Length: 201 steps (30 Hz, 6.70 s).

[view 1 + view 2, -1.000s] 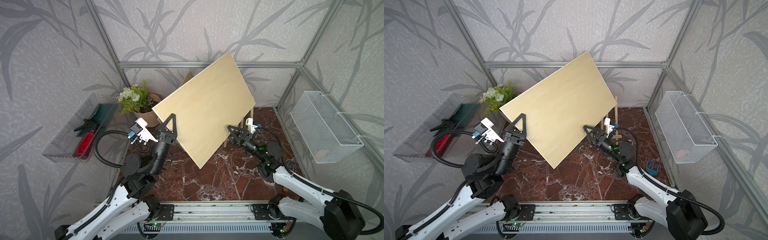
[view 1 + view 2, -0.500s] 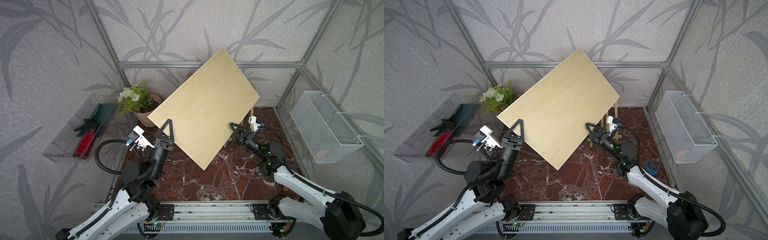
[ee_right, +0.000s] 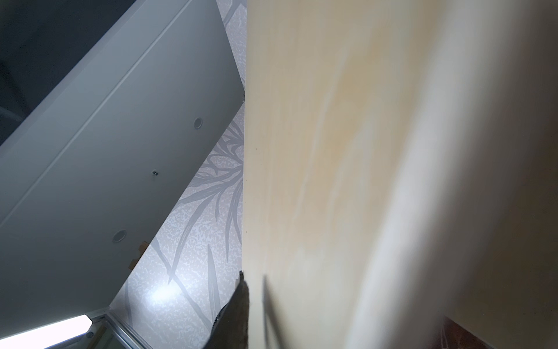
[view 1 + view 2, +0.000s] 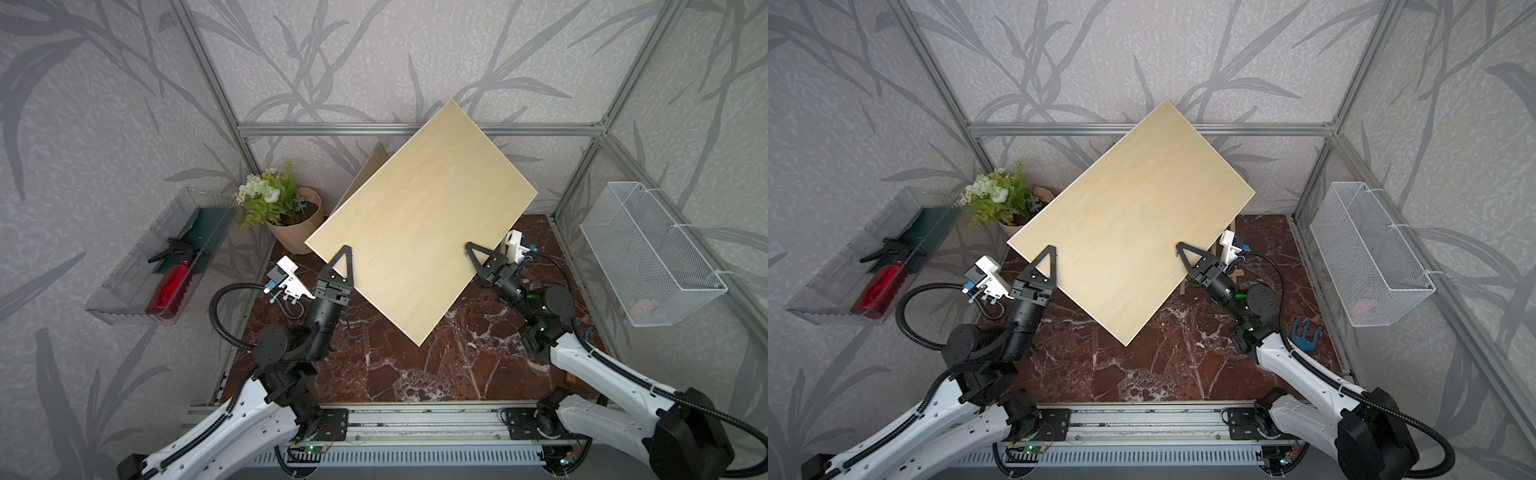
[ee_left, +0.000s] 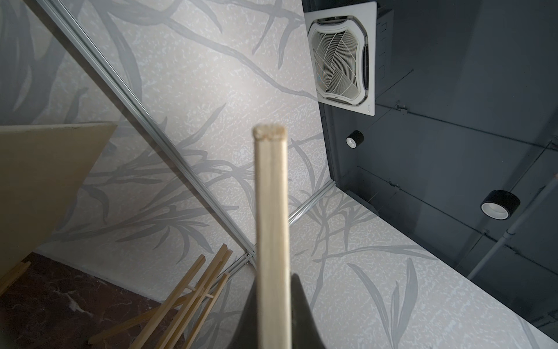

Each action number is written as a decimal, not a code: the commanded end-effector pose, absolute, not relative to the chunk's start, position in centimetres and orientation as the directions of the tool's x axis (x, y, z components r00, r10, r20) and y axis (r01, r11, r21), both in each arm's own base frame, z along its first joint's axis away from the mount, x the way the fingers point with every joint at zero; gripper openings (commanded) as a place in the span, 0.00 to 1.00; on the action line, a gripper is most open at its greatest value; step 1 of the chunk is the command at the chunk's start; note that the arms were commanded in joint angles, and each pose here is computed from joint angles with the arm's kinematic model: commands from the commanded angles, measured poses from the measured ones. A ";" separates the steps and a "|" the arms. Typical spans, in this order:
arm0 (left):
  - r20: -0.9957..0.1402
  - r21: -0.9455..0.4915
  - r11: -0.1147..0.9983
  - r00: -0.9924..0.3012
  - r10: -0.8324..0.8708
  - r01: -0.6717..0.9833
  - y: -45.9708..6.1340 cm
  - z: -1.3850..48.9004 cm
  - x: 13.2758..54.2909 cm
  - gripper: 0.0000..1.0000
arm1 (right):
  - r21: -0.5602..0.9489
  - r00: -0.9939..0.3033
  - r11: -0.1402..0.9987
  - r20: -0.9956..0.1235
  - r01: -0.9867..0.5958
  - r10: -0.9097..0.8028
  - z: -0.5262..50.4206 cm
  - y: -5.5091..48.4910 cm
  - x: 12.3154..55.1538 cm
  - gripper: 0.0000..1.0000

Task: Disassemble the easel
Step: Place the drawing board at the center of the board.

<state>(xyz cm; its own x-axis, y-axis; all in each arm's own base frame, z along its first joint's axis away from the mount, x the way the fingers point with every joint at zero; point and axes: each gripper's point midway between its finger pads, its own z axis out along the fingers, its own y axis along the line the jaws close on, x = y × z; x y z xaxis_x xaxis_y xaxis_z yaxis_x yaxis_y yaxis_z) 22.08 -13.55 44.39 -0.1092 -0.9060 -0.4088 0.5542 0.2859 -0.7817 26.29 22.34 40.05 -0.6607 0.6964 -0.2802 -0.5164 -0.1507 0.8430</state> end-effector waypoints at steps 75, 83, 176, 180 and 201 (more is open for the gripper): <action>-0.205 -0.941 -0.094 -0.769 -0.605 0.325 -26.8 32.5 19.6 0.47 | 0.889 -0.384 -0.092 -0.099 -0.449 0.918 33.1 11.1 21.2 0.00; -0.213 -0.917 -0.123 -0.727 -0.653 0.379 -25.7 34.2 19.5 0.29 | 0.897 -0.378 -0.082 -0.098 -0.434 0.921 32.6 11.1 21.4 0.00; -0.302 -0.884 -0.031 -0.621 -0.723 0.466 -20.7 36.6 17.2 0.00 | 0.903 -0.609 0.398 -0.408 -0.160 0.680 21.4 13.1 17.4 0.63; -0.299 -0.908 -0.003 -0.653 -0.696 0.419 -20.2 34.2 16.5 0.00 | 0.880 -0.658 0.468 -0.403 -0.086 0.637 18.8 12.7 16.4 0.66; -0.256 -0.966 0.130 -0.761 -0.596 0.223 -20.4 26.4 15.3 0.00 | 0.728 -0.658 0.650 -0.383 0.217 0.649 12.3 8.1 14.5 0.84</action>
